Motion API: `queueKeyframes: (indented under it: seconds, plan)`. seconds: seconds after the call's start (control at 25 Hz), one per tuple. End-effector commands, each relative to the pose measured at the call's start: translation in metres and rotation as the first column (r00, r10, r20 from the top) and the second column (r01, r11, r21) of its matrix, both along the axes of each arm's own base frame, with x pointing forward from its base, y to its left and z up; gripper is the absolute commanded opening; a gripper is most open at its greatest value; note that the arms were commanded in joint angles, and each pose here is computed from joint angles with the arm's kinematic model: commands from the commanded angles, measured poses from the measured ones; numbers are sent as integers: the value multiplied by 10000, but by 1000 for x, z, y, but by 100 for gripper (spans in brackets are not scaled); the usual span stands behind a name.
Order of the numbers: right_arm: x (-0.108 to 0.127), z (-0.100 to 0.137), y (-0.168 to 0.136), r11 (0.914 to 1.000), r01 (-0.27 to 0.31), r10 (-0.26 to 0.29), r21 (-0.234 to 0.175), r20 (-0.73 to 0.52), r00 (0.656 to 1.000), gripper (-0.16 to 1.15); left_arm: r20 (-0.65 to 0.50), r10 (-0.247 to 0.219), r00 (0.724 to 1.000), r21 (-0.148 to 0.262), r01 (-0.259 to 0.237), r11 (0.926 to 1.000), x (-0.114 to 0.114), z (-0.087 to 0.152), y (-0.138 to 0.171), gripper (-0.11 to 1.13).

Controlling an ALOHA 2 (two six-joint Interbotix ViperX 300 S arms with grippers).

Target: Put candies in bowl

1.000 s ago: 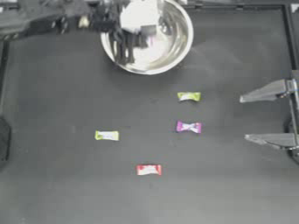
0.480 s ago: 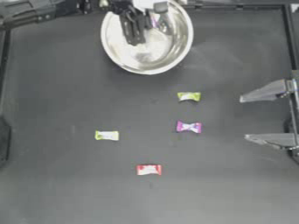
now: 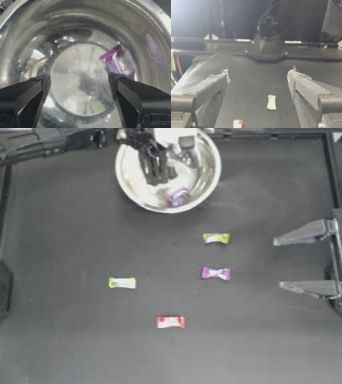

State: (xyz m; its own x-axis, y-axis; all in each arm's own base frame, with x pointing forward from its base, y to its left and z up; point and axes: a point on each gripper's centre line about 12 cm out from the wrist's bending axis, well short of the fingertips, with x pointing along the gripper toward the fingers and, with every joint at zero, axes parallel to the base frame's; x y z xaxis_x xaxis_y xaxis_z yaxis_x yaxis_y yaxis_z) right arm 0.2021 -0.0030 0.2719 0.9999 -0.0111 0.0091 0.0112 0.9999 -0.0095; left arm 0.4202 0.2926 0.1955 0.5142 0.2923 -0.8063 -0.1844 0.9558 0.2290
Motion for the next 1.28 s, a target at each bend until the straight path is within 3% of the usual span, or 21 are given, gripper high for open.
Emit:
queueKeyframes:
  seconds: [0.04, 0.36, 0.56, 0.72, 0.84, 1.0, 1.16, 1.28]
  plan:
    - [2, 2, -2, 9999, 90, -90, 44, 1, 10000, 99, 1329, -180, 9910, 769, 78, 9970, -12, 77, -14, 99]
    - [2, 1, -2, 9999, 98, -97, 91, -137, 9999, 99, 2057, -1289, 9701, 867, 1132, 9898, -27, 118, -91, 97]
    - [2, 0, -2, 9998, 130, -127, 179, -196, 9997, 99, 3043, -1851, 9344, 813, 1681, 9824, -50, 134, -146, 97]
    - [2, 0, -3, 9997, 147, -143, 179, -212, 9997, 99, 4550, -1864, 8708, 1038, 1560, 9823, -88, 145, -182, 97]
    - [2, 0, -3, 9997, 165, -159, 195, -273, 9995, 99, 5429, -1613, 8242, 957, 1301, 9869, -118, 144, -200, 96]
    - [1, 0, -8, 9987, 412, -401, 285, -410, 9984, 99, 5695, -1440, 8093, 434, 1454, 9884, -142, 130, -219, 95]
    - [0, -3, -11, 9979, 587, -569, 287, -609, 9965, 99, 5846, -1872, 7894, 487, 1961, 9794, -152, 124, -239, 95]
    - [0, -4, -12, 9976, 635, -615, 287, -685, 9958, 99, 5926, -1819, 7847, 434, 1944, 9800, -160, 116, -243, 95]
